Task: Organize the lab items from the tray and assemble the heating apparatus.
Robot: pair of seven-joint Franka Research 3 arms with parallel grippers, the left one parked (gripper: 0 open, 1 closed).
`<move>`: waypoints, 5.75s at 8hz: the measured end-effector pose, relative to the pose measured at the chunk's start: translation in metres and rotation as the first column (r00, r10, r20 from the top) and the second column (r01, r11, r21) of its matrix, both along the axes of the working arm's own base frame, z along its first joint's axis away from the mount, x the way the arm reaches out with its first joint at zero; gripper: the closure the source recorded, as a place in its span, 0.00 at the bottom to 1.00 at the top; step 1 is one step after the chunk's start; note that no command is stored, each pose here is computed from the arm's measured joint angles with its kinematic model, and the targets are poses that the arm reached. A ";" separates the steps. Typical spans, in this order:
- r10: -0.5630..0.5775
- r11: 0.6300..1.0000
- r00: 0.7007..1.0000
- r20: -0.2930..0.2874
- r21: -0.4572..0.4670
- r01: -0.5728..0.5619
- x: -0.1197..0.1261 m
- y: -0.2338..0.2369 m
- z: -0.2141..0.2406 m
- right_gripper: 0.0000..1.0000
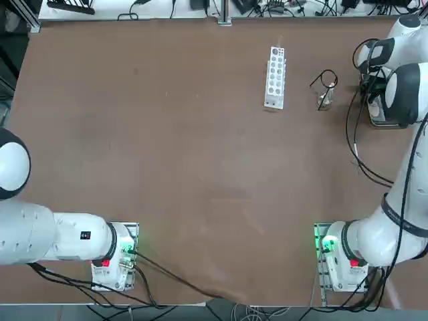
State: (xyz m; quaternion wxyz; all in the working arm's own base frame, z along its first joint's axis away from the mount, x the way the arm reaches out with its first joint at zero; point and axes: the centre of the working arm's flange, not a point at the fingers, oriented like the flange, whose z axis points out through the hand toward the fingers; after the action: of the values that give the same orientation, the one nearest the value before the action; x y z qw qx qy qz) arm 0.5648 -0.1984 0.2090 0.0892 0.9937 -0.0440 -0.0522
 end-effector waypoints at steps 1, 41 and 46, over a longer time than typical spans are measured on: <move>-0.001 1.000 1.000 0.002 0.002 0.001 0.000 0.000 0.002 0.77; 0.244 0.611 0.950 -0.193 -0.730 -0.305 0.048 0.400 0.104 0.98; 0.287 0.478 0.920 -0.268 -0.792 -0.380 0.029 0.425 0.058 0.98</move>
State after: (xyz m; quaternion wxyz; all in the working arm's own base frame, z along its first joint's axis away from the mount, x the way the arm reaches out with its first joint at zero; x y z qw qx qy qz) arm 0.5942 0.2264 0.2668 0.5585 0.8166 0.1347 -0.0556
